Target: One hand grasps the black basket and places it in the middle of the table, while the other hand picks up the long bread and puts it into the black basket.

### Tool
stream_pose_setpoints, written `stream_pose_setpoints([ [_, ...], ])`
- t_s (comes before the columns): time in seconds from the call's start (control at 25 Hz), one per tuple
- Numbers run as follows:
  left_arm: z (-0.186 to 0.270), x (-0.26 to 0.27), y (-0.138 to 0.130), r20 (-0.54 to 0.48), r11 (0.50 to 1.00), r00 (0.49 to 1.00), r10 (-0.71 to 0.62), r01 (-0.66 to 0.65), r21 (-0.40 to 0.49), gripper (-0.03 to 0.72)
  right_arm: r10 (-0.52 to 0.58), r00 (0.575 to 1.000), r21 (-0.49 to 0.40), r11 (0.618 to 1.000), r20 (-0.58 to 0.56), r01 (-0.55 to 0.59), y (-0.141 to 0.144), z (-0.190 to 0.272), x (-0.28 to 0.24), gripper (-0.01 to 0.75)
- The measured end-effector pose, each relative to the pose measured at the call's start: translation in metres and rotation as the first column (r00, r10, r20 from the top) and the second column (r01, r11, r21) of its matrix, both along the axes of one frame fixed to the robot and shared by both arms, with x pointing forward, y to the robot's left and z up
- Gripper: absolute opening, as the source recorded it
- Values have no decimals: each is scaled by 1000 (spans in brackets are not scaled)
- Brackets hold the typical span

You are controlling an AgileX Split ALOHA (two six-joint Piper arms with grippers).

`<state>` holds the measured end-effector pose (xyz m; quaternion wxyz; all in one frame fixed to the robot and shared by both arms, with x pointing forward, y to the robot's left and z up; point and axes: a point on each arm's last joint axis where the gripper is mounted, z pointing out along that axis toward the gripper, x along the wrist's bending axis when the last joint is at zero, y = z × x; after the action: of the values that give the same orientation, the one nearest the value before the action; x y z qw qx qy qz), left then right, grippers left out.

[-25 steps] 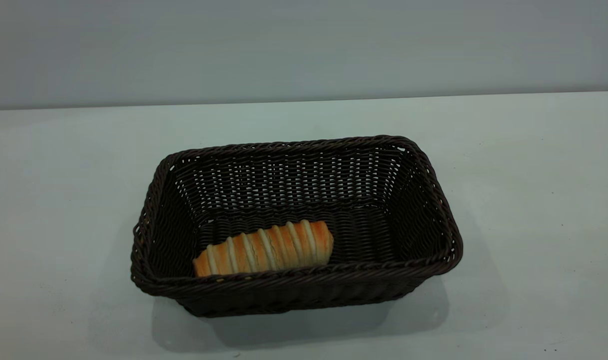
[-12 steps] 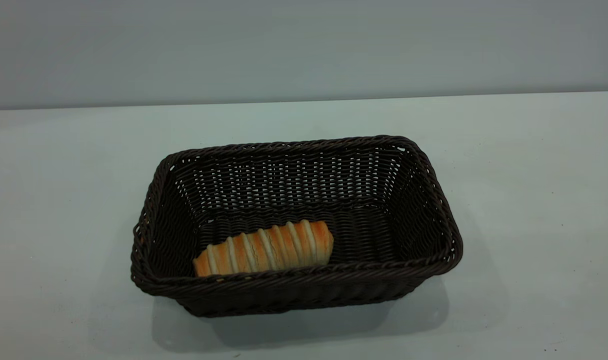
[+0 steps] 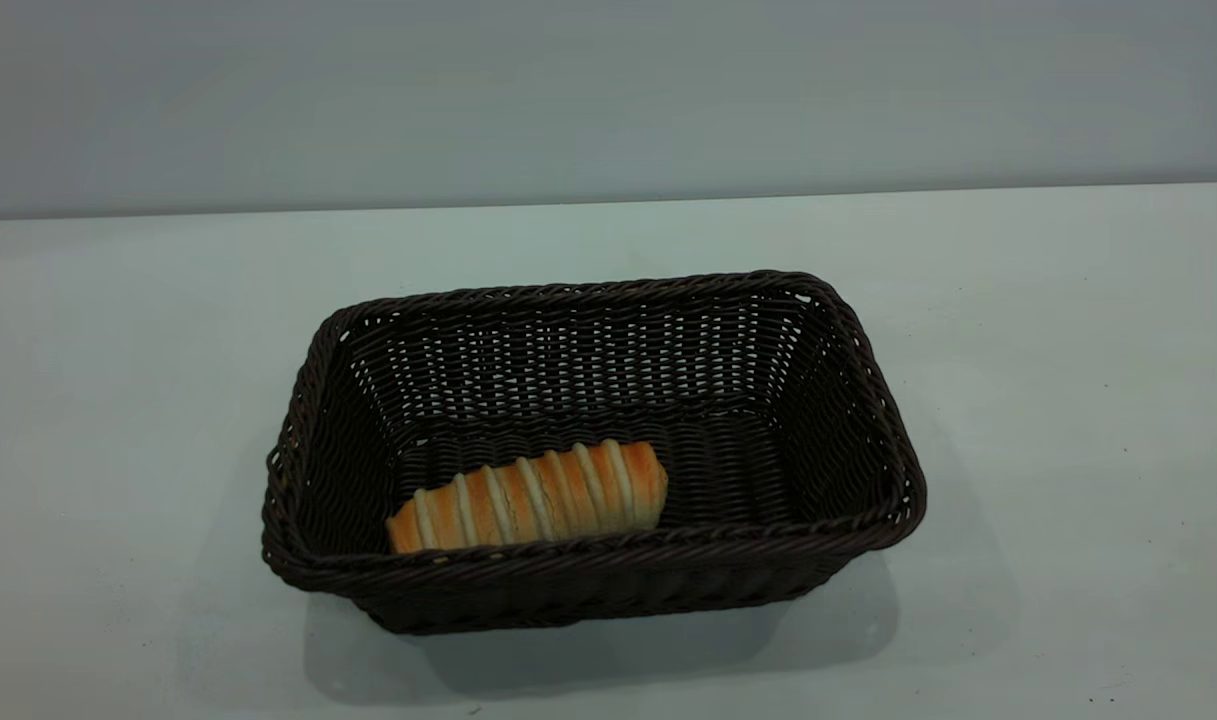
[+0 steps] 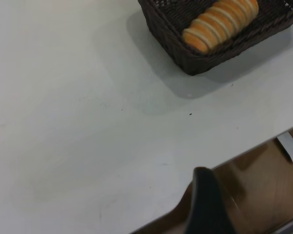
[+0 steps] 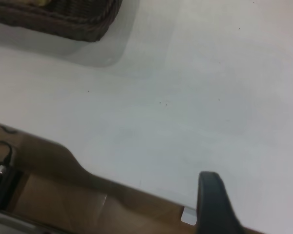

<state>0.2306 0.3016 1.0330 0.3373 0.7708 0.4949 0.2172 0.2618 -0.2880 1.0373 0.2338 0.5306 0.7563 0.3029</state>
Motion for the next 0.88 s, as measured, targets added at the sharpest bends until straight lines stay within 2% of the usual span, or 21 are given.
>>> stream_pose_setpoints([
  [0.28,0,0,0,0,1000,1000,1,-1,-1,514,-5,1000,2,1000,9,5,0,0,-1,440],
  [0.4,0,0,0,-1,1000,1000,9,-9,-1,514,-71,997,14,997,44,70,-2,1,-6,440],
  [0.6,0,-3,-1,20,988,988,156,-156,-10,514,-200,971,34,980,132,197,-5,2,-17,440],
  [0.88,-1,-9,-2,62,945,943,328,-327,-27,514,-215,954,51,977,207,209,-5,2,-29,440],
])
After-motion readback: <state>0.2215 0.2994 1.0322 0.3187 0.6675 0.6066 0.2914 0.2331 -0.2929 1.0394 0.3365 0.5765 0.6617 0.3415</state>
